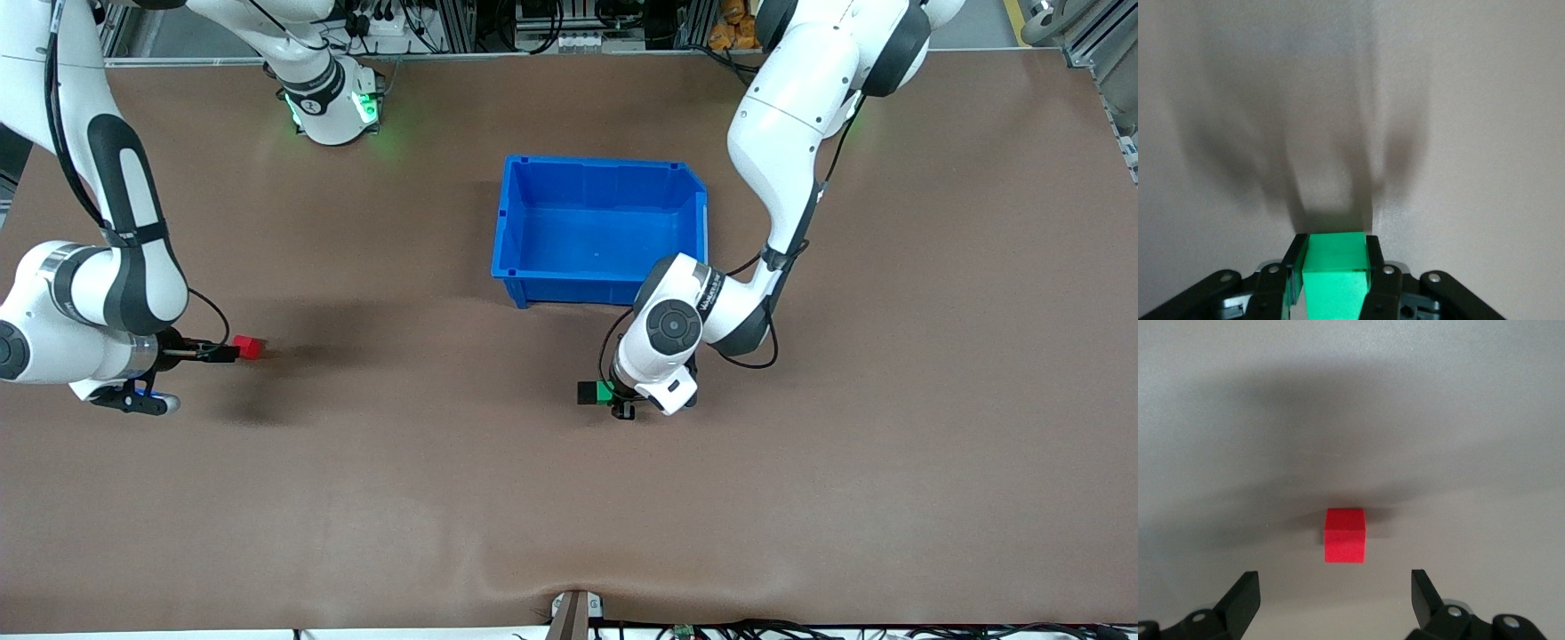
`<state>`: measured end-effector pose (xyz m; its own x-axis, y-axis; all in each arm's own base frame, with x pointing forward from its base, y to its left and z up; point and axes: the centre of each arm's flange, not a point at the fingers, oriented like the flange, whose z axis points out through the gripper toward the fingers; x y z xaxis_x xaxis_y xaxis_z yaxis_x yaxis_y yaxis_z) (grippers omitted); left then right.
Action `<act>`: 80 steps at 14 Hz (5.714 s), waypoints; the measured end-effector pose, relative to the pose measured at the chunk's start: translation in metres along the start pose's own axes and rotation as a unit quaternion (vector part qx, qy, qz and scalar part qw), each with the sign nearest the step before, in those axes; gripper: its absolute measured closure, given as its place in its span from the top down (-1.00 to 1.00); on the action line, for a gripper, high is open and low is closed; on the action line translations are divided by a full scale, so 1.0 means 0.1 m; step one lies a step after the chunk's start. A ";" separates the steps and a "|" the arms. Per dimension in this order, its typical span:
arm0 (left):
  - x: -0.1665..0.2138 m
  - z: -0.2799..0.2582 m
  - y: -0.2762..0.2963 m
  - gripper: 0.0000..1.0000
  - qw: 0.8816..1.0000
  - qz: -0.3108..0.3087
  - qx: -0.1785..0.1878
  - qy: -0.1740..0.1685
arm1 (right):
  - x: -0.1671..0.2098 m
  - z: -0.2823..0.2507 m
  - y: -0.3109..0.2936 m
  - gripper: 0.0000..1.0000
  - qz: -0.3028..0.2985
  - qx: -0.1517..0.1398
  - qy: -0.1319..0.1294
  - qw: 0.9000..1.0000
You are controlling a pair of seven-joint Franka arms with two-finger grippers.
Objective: Attach green and red cubes to black cube
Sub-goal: 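Set the green cube beside the black cube while the right gripper grasps the red cube, then lift the red cube with the right gripper while the left gripper withdraws, then carry the red cube with the right gripper toward the black cube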
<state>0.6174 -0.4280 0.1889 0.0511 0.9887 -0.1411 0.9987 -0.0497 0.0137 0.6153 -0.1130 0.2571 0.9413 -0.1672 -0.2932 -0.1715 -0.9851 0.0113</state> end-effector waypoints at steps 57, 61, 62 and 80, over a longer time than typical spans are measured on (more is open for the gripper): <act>3.57 -5.26 -0.67 1.00 0.742 0.666 0.043 0.070 | 0.09 0.86 0.02 -0.21 0.139 0.017 0.005 0.990; 3.36 -5.16 -1.03 1.00 0.729 0.679 0.030 0.077 | 0.09 0.82 -0.02 -0.21 0.172 0.018 -0.004 0.985; 3.33 -5.15 -1.10 1.00 0.727 0.681 0.031 0.076 | 0.09 0.80 -0.02 -0.21 0.182 0.018 -0.006 0.983; 3.35 -5.00 -1.15 1.00 0.726 0.682 0.066 0.063 | 0.10 0.64 -0.44 -0.21 0.345 0.038 -0.016 0.938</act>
<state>0.5162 -0.0203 0.6351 0.9999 0.0129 0.0054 0.0132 -0.9991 -0.0411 0.6139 -0.0685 0.1921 0.5904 -0.7607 -0.2699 -0.7574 -0.6377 0.1404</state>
